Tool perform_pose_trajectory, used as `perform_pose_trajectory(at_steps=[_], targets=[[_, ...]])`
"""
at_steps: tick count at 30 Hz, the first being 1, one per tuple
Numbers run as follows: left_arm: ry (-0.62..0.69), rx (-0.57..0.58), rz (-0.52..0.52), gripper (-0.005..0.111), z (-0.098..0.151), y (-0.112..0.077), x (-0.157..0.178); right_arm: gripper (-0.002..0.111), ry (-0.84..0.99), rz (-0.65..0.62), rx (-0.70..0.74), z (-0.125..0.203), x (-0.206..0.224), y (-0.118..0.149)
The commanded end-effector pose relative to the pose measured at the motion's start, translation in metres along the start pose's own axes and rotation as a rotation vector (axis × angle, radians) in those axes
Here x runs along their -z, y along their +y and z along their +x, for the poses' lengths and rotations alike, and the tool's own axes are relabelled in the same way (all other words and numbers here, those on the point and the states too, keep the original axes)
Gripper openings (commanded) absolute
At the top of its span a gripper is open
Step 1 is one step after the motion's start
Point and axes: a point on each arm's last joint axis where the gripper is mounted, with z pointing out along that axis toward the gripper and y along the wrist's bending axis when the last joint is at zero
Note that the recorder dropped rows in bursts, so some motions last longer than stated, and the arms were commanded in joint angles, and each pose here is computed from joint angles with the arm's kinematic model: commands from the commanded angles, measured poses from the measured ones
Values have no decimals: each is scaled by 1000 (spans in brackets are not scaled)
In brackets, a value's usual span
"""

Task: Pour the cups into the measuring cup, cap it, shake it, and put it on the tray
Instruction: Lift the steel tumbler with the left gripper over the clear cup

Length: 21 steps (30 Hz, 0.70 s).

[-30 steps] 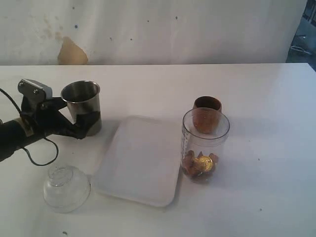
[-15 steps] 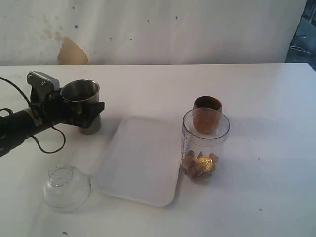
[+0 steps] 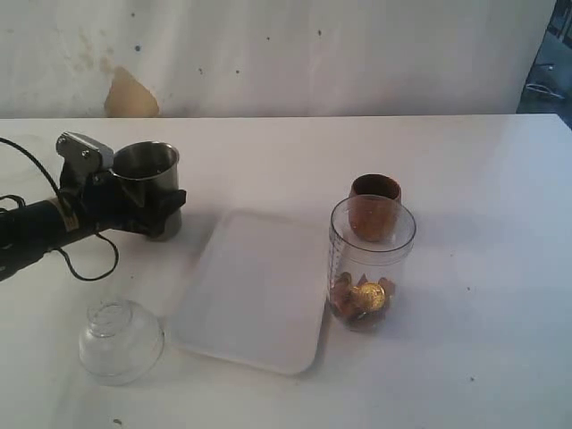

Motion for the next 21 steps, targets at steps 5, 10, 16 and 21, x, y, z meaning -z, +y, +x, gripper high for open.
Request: perform_pose_trajectory(at_steps=[5, 10, 16, 21], targets=[[-22, 101, 18, 0, -11, -2, 1, 0, -1, 4, -5, 1, 0, 0], [-103, -18, 77, 0, -63, -16, 15, 0, 0, 3, -9, 1, 0, 0], [-169, -130, 181, 0, -115, -74, 19, 0, 0, 3, -9, 1, 0, 0], [-173, -58, 227, 0, -119, -103, 12, 0, 0, 3, -9, 1, 0, 0]])
